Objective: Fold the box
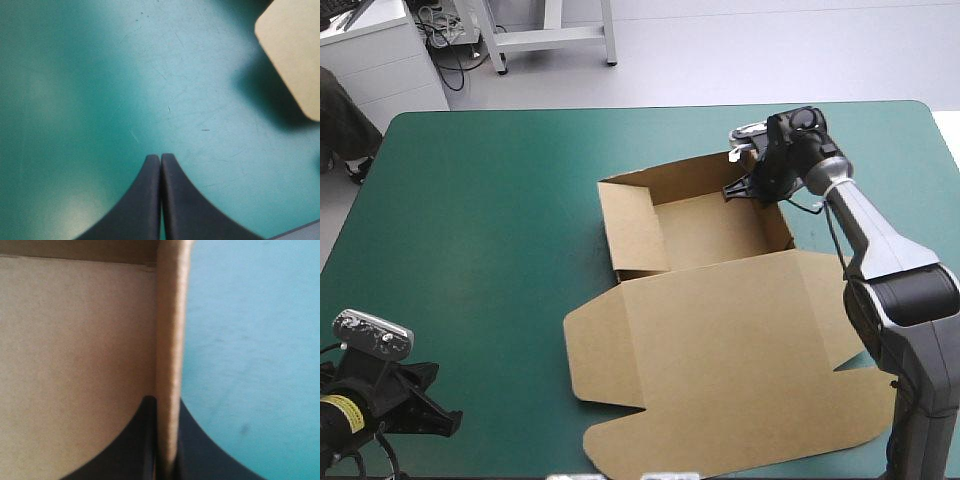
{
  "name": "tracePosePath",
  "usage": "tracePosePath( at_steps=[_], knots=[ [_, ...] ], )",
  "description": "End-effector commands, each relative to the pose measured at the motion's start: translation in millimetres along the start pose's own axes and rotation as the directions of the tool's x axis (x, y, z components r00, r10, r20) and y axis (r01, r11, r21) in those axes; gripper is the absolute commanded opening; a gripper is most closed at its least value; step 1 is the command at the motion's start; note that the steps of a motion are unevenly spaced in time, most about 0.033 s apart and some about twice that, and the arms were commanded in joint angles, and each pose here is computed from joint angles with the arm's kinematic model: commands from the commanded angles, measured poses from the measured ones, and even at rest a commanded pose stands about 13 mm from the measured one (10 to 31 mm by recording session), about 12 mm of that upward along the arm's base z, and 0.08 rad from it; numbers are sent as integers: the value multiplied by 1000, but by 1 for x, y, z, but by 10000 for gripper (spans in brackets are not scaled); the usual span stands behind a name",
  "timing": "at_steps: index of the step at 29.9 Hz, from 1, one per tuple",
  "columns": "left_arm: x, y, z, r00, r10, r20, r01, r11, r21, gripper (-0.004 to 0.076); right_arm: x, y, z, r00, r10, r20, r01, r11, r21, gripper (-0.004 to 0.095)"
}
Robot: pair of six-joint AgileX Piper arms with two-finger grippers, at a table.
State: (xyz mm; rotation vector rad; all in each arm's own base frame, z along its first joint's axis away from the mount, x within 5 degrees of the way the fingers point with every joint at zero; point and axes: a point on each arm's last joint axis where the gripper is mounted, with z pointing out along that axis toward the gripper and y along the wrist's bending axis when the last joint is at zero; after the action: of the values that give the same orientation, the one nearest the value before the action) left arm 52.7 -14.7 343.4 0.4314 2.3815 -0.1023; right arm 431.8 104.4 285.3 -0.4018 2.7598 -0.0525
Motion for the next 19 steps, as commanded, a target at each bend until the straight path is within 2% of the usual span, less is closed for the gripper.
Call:
tracePosePath(
  at_steps=[1, 5, 9, 14, 19],
  knots=[
    [-2, 3, -4, 1000, 1, -15, -1, 1000, -28, -32, -2, -62, -56, 987, 50, 154, -72, 988, 137, -23],
    [-2, 3, -4, 1000, 0, -14, 0, 999, -35, -32, 8, -118, -68, 974, 136, 181, -170, 967, 190, -23],
    [-2, 3, -4, 1000, -3, -14, 2, 999, -35, -32, 31, -180, -73, 945, 262, 193, -304, 923, 237, -23],
    [-2, 3, -4, 1000, -3, -14, 2, 999, -35, -32, 63, -239, -79, 871, 423, 249, -474, 856, 204, -23],
    [-3, 3, -4, 1000, -4, 0, 4, 999, -33, -32, 88, -272, -84, 819, 510, 261, -563, 802, 198, -23]
  ],
)
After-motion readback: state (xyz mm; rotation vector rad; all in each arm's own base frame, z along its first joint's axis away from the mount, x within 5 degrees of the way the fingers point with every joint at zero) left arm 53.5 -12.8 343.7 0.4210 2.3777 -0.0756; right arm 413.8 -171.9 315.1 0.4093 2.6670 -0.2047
